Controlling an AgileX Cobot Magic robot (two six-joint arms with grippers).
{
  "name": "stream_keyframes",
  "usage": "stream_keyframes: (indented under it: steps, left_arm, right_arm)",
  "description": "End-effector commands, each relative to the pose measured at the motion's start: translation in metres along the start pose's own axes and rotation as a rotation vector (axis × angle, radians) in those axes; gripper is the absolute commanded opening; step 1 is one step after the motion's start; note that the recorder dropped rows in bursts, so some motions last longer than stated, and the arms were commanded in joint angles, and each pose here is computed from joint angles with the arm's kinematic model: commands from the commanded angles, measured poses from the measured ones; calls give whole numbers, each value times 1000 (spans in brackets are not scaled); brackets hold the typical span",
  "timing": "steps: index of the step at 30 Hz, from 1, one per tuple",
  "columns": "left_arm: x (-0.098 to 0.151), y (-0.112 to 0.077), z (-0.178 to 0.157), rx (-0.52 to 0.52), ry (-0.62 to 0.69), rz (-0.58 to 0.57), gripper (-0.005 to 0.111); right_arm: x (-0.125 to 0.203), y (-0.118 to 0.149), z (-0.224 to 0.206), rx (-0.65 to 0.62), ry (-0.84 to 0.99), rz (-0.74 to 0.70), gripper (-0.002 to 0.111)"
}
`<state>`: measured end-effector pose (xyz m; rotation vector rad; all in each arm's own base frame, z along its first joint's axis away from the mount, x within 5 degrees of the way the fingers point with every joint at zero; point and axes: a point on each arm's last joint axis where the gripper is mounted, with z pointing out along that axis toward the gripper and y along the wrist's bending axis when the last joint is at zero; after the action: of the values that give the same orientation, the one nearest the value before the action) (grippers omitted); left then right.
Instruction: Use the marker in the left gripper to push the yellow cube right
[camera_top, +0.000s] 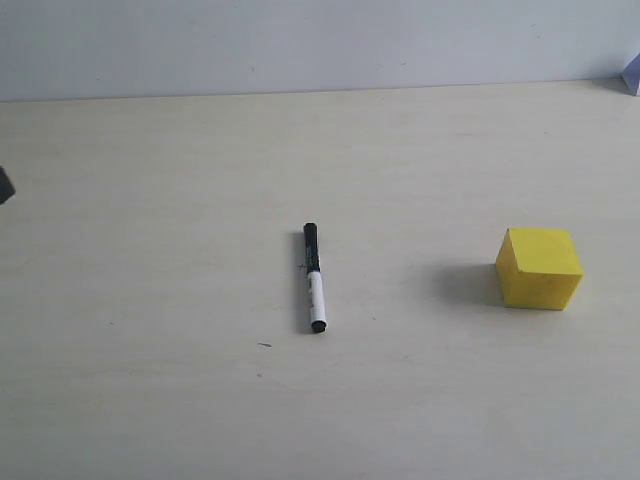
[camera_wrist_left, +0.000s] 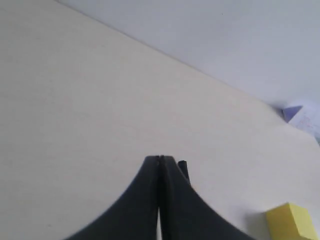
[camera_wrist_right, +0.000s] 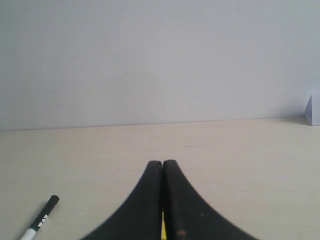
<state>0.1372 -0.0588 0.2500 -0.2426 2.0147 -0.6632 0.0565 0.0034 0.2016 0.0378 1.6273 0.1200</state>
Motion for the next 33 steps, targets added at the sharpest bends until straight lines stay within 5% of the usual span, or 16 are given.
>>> stream_keyframes:
  steps: [1, 9, 15, 27, 33]
  left_arm:
    - [10, 24, -24, -3, -152, -49, 0]
    - [40, 40, -51, 118, -428, 265, 0]
    - [46, 54, -64, 36, -480, 79, 0]
    - [51, 62, -68, -45, -466, 85, 0]
    - [52, 63, -67, -34, -460, -14, 0]
  right_arm:
    - [1, 0, 0, -1, -9, -2, 0]
    - [1, 0, 0, -1, -9, -2, 0]
    - [1, 0, 0, -1, -9, -2, 0]
    - [1, 0, 0, -1, -9, -2, 0]
    - [1, 0, 0, -1, -9, -2, 0]
